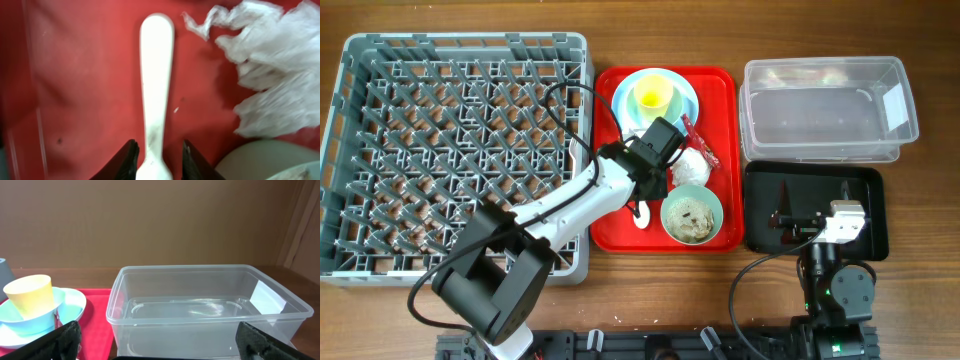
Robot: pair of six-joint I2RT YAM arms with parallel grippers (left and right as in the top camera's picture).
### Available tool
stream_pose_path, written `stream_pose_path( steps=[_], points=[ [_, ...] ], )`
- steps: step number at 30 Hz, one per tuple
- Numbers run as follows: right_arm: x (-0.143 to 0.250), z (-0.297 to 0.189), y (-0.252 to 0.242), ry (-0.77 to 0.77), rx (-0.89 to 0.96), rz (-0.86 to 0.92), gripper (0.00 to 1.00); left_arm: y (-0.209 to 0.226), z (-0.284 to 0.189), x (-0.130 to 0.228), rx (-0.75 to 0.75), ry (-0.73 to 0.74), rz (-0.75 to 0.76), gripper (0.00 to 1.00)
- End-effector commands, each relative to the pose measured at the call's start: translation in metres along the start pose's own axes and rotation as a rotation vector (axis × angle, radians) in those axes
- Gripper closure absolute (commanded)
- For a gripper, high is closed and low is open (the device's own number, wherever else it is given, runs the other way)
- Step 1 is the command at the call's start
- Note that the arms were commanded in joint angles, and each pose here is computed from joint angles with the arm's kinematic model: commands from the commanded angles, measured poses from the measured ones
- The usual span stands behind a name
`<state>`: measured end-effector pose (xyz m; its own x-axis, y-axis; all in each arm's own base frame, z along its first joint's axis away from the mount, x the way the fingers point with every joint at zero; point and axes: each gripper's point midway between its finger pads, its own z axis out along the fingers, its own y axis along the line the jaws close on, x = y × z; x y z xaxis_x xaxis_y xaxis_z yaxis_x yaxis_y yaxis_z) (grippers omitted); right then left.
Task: Sort waste into correct bins and load items into the dishwasher rack
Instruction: 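Reach the left gripper down to the white spoon and grasp it, then carry the white spoon into the dish rack and release it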
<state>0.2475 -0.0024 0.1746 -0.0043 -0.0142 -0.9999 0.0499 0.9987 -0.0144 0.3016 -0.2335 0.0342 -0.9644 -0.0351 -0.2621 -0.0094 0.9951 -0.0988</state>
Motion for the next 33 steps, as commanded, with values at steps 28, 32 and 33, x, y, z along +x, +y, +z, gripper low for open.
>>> stream_pose_path(
  steps=[28, 32, 33],
  points=[
    [-0.001, 0.000, 0.001, -0.006, -0.006, -0.011, 0.00, 0.176, -0.167, -0.041, -0.300, -0.295, -0.142, 0.96],
    [-0.001, 0.000, 0.001, -0.006, -0.006, -0.011, 0.00, 0.191, -0.125, -0.040, -0.342, -0.136, -0.123, 0.96],
    [-0.001, 0.000, 0.001, -0.006, -0.006, -0.011, 0.00, 0.192, -0.114, -0.038, -0.357, -0.095, -0.092, 0.96]
  ],
)
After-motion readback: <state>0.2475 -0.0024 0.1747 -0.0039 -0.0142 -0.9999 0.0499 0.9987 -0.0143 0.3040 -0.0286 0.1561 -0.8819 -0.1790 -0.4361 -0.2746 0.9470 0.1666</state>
